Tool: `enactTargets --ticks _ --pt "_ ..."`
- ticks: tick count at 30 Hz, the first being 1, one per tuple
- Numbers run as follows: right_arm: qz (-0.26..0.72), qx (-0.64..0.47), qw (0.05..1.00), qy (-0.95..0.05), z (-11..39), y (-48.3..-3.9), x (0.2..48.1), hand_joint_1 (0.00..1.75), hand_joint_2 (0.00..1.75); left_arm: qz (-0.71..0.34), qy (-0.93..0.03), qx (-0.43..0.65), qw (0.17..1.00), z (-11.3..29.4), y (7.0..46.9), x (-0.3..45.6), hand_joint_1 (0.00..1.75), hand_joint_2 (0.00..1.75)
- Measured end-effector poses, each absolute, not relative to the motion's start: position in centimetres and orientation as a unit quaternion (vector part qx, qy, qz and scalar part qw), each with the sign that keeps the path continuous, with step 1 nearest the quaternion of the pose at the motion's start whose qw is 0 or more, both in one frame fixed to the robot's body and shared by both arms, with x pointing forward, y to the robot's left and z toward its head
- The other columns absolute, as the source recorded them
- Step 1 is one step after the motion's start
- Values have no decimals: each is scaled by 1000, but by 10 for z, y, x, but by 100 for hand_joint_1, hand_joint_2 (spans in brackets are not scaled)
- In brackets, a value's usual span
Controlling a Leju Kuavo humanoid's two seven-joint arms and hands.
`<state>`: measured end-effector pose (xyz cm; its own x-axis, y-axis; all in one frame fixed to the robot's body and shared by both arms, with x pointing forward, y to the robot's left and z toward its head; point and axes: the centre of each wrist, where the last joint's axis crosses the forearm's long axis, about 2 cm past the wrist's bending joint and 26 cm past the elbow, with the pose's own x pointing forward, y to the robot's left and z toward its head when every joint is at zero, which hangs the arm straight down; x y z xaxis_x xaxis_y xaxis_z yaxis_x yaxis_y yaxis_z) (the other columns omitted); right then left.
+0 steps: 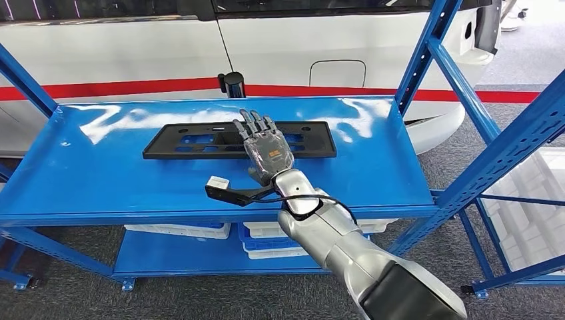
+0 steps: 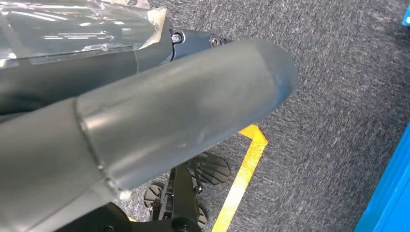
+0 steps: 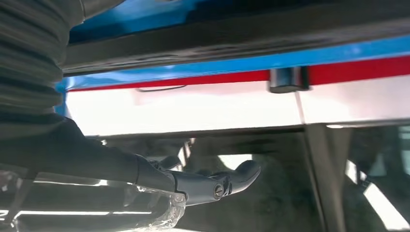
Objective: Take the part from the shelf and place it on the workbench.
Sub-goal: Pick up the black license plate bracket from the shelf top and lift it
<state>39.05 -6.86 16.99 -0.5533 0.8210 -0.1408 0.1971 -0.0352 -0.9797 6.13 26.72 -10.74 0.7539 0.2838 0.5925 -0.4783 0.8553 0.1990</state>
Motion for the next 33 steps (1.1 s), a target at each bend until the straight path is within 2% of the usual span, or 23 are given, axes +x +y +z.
enactTargets --ticks 14,15,18,19,22,28,33 --pt "585 -497 314 -559 160 -124 413 0 175 194 -291 169 921 -108 273 61 0 0" --pt "583 -499 317 -557 160 -127 415 7 175 195 -292 168 921 -108 273 61 0 0" --pt "580 -503 325 -552 160 -133 417 134 175 196 -293 169 920 -108 274 61 0 0" --pt "579 -504 328 -550 160 -135 417 167 175 196 -294 170 920 -108 275 61 0 0" --pt "577 -506 334 -546 159 -137 418 163 175 195 -297 169 919 -108 275 61 0 0" --pt "578 -506 336 -545 159 -141 419 174 175 194 -318 155 915 -108 275 64 0 0" --pt "578 -500 336 -550 159 -142 419 175 175 192 -342 141 909 -107 274 68 0 0"
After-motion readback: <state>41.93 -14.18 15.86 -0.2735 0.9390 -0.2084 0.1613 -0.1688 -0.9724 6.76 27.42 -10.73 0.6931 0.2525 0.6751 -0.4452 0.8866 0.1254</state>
